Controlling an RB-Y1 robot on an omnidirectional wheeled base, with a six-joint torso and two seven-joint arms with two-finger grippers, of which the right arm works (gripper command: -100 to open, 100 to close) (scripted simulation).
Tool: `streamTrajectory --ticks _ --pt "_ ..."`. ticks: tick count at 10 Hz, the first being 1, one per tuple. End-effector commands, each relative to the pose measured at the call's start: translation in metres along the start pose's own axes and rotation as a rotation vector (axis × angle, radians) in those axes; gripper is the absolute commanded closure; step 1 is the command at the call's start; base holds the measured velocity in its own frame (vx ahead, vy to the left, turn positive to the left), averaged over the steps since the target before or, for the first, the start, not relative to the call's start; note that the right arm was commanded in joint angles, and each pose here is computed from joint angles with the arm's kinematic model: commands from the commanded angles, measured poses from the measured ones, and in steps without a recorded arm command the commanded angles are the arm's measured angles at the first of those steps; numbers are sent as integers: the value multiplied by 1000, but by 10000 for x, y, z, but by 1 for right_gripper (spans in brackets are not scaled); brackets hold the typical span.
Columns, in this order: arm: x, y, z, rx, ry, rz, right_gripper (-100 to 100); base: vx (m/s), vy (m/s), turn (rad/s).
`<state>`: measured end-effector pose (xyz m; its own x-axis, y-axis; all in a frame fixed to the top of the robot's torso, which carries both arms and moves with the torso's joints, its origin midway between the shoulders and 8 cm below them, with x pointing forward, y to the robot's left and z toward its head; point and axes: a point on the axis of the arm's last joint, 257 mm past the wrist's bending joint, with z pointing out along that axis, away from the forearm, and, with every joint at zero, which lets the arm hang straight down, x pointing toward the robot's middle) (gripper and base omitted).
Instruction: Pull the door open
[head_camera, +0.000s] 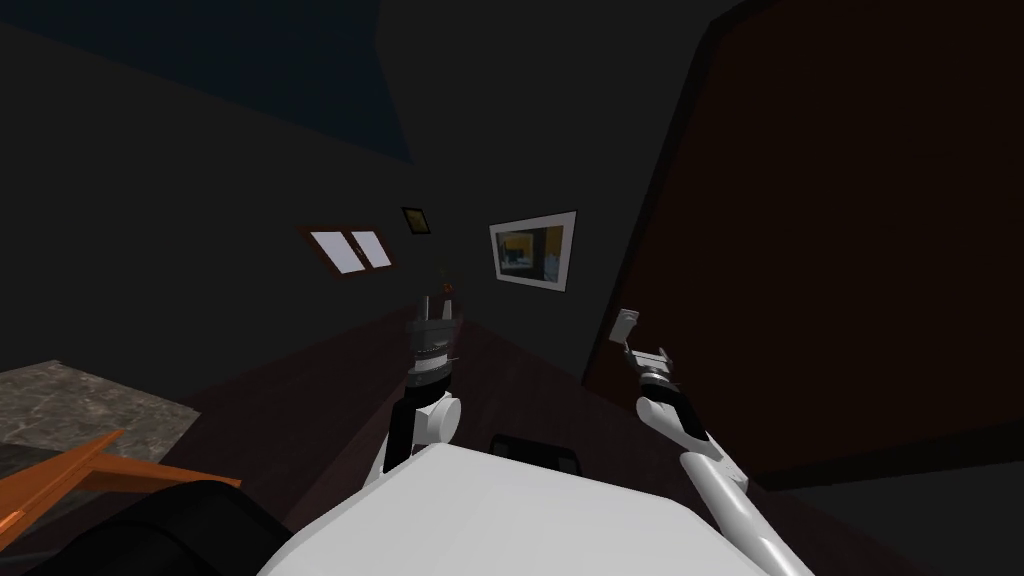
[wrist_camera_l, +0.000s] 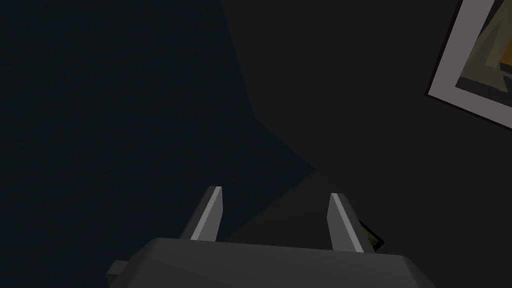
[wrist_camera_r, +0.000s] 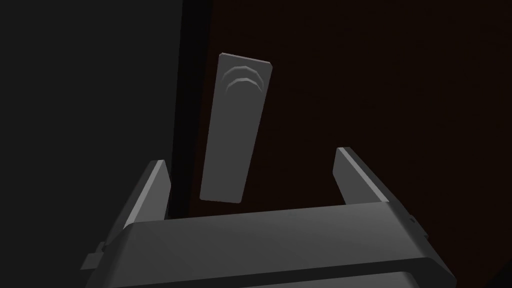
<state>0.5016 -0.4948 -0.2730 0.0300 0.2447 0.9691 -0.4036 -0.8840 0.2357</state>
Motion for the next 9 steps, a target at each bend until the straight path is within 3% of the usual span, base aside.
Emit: streamTrajectory --ticks 1,8,9 --pt "-58 78 49 -15 -17 49 -100 83 -33 59" --pt "-312 319 147 -77 -78 220 -100 72 -29 56" --pt "-285 302 134 -70 -71 200 -100 36 -16 16"
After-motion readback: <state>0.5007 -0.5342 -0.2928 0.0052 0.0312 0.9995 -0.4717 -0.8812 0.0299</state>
